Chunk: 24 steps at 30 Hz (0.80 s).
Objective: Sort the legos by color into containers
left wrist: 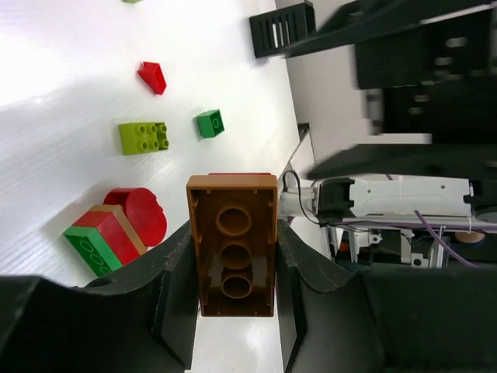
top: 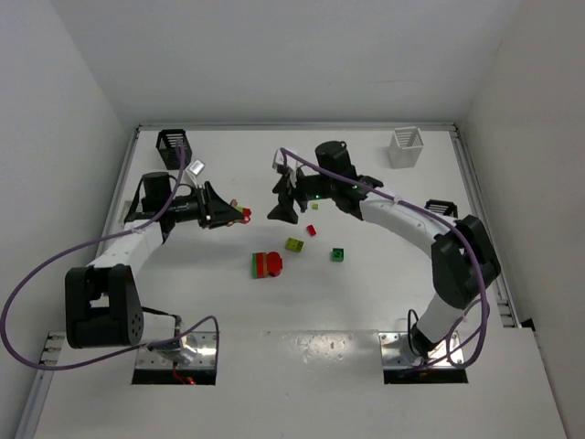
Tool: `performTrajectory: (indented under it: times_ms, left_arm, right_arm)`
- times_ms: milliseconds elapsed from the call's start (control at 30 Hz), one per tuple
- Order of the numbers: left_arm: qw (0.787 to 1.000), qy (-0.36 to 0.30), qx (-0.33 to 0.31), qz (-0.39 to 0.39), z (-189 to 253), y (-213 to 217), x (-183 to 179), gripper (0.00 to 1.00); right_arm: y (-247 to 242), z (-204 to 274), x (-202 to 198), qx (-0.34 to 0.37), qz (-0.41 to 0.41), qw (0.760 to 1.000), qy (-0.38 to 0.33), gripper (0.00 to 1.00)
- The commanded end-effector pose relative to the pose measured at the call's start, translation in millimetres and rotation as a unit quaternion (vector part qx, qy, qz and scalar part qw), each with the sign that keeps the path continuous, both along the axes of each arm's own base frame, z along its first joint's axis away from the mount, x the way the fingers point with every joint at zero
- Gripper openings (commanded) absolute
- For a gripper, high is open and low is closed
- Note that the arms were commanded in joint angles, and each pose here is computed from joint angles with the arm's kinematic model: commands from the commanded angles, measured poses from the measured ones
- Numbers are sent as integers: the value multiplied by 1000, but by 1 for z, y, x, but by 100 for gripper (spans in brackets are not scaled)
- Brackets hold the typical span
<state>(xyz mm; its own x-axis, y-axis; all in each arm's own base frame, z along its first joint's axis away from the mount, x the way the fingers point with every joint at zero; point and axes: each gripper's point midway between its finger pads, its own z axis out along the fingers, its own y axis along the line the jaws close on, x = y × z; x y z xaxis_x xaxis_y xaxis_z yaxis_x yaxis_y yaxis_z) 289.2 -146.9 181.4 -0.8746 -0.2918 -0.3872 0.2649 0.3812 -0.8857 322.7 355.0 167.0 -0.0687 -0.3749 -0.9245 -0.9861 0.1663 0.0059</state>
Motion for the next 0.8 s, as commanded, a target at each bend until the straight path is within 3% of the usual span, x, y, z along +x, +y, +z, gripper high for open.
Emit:
performTrajectory:
  times_ms: [0, 200, 333, 767]
  left_arm:
    - [1000, -14, -10, -6, 7, -8, -4, 3]
    - [999, -8, -24, -24, 15, -18, -7, 4]
    - [999, -13, -24, -24, 18, -18, -6, 4]
    - [999, -12, -26, -37, 19, -24, -10, 4]
  right_arm:
    - [28, 74, -12, 99, 48, 993, -40, 74]
    - [54, 71, -30, 107, 99, 988, -38, 75]
    - [62, 53, -49, 77, 138, 987, -40, 75]
    - [68, 35, -34, 44, 84, 993, -77, 75]
